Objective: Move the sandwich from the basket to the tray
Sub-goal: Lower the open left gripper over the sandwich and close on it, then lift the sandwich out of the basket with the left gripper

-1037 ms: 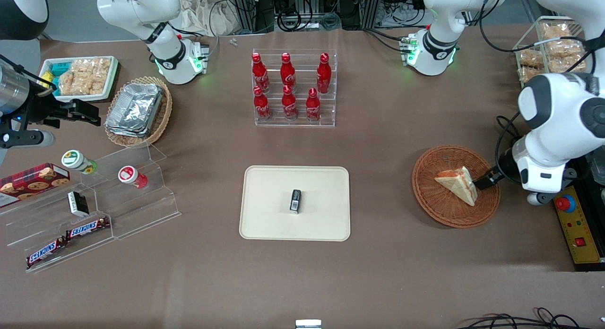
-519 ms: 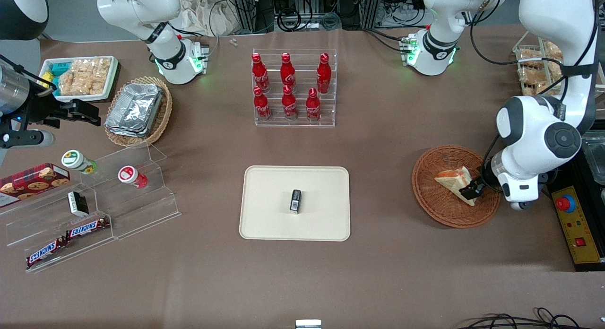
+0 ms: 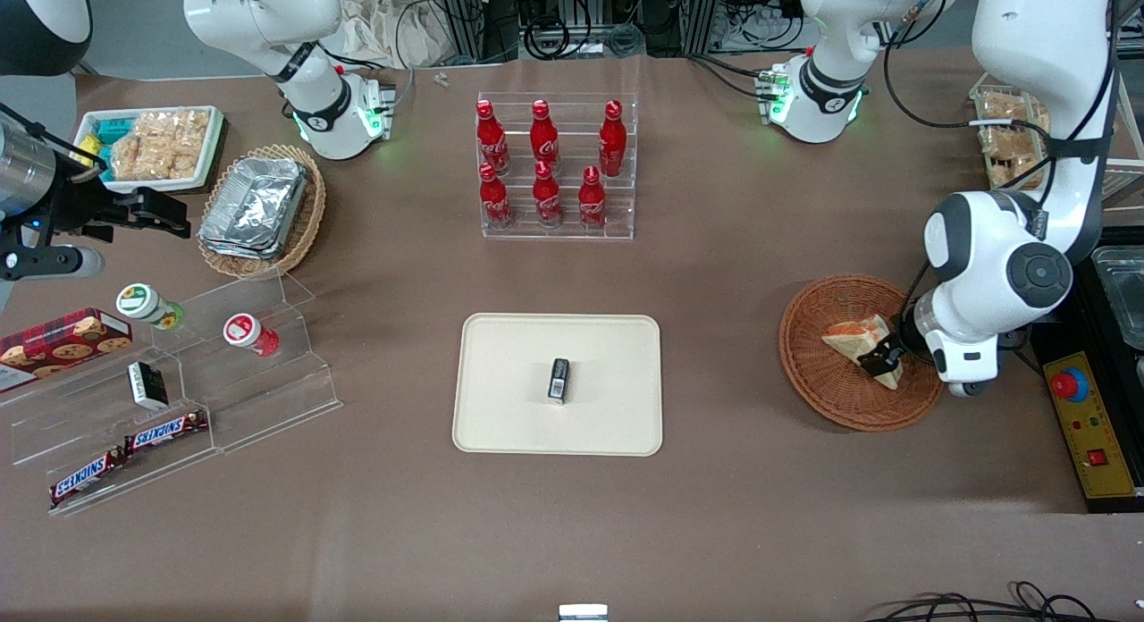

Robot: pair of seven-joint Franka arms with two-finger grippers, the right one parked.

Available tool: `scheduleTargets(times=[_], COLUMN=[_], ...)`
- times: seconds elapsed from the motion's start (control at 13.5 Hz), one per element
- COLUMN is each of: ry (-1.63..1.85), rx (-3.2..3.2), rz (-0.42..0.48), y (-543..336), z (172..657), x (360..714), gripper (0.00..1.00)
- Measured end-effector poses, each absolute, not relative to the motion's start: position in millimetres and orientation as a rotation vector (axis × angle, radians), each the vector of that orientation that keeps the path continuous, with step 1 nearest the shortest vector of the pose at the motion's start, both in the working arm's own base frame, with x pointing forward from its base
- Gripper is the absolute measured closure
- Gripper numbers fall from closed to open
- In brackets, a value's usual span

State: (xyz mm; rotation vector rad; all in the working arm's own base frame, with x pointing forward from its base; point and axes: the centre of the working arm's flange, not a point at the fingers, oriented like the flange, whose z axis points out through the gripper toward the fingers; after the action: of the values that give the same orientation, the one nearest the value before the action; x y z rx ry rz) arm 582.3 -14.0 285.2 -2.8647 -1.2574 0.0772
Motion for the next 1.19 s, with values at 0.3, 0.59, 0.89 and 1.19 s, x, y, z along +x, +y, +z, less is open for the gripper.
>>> scheduleTargets(times=[0.3,0.59,0.89,1.19], ry=[-1.245,-1.244,-1.221,-1.219], rx=[-2.862,-2.863,-2.87,-2.875], rz=[0.09,0.088,0.092,0.073], y=[-16,-16,-24,-33], z=[276,259,253,262], x=[577,578,578,582], gripper=[0.0,0.09,0.53,0.68])
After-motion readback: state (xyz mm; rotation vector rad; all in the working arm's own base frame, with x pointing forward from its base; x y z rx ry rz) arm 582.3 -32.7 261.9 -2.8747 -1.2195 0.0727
